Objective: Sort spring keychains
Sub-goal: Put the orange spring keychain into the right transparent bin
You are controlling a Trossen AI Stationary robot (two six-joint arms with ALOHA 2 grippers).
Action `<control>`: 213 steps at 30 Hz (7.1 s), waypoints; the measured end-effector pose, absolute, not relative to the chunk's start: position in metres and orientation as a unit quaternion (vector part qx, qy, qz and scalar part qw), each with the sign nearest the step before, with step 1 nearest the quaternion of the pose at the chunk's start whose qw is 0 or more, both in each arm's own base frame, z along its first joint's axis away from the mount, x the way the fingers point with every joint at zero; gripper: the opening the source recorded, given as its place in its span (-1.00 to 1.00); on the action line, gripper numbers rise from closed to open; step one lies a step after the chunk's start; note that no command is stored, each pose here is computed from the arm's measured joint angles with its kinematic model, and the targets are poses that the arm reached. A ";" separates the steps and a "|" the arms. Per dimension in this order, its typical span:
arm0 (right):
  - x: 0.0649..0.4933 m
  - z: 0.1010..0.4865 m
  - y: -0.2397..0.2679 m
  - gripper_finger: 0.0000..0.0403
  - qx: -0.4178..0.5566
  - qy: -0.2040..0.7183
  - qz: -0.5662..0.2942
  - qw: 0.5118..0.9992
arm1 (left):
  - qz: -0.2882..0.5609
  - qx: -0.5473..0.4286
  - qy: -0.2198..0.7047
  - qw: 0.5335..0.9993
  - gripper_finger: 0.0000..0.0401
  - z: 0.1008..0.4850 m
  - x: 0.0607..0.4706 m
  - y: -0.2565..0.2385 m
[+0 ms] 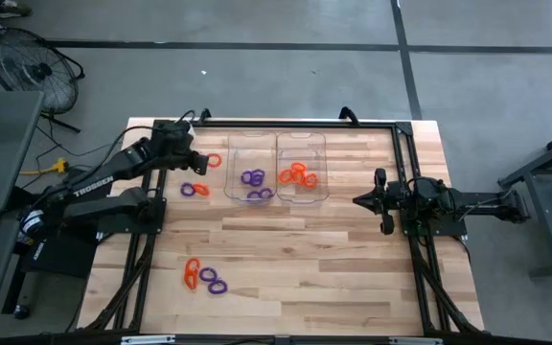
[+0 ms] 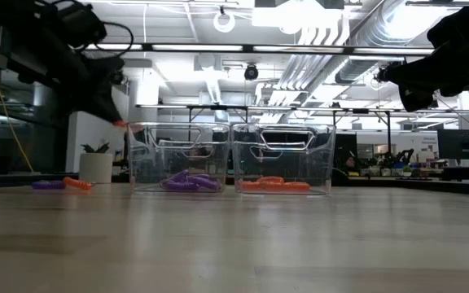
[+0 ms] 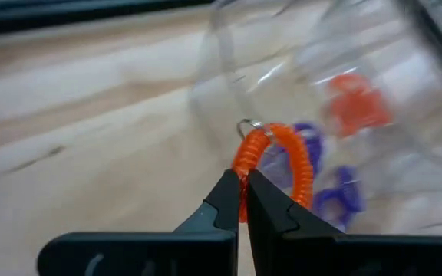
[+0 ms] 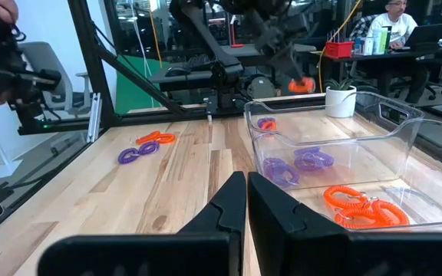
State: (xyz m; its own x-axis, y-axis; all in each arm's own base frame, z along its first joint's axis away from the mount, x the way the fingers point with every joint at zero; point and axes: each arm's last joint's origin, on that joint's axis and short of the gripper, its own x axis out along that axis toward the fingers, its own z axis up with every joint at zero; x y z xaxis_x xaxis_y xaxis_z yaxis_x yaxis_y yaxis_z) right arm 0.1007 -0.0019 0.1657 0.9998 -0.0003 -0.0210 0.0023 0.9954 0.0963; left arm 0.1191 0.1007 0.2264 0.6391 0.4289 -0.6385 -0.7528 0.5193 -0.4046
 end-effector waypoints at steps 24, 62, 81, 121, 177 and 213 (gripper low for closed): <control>0.101 0.166 -0.002 -0.94 0.048 0.010 -0.001 0.999 | 0.200 -0.253 0.260 0.910 -1.00 0.283 0.228 0.109; 0.101 0.166 -0.002 -0.94 0.048 0.010 -0.001 0.999 | 0.126 -0.073 0.464 0.874 -0.10 0.280 0.414 0.103; 0.101 0.166 -0.002 -0.94 0.048 0.010 -0.001 0.999 | 0.220 -0.138 0.504 0.824 -0.74 0.295 0.336 0.115; 0.101 0.166 -0.002 -0.94 0.048 0.010 -0.001 0.999 | 0.280 -0.289 0.582 0.707 -0.68 0.196 0.176 0.077; 0.101 0.166 -0.002 -0.94 0.048 0.010 -0.001 0.999 | 0.249 -0.180 0.684 0.661 -0.94 0.140 0.198 0.102; 0.101 0.166 -0.002 -0.94 0.048 0.010 -0.001 0.999 | 0.247 -0.233 0.520 0.784 -0.98 0.224 0.171 0.085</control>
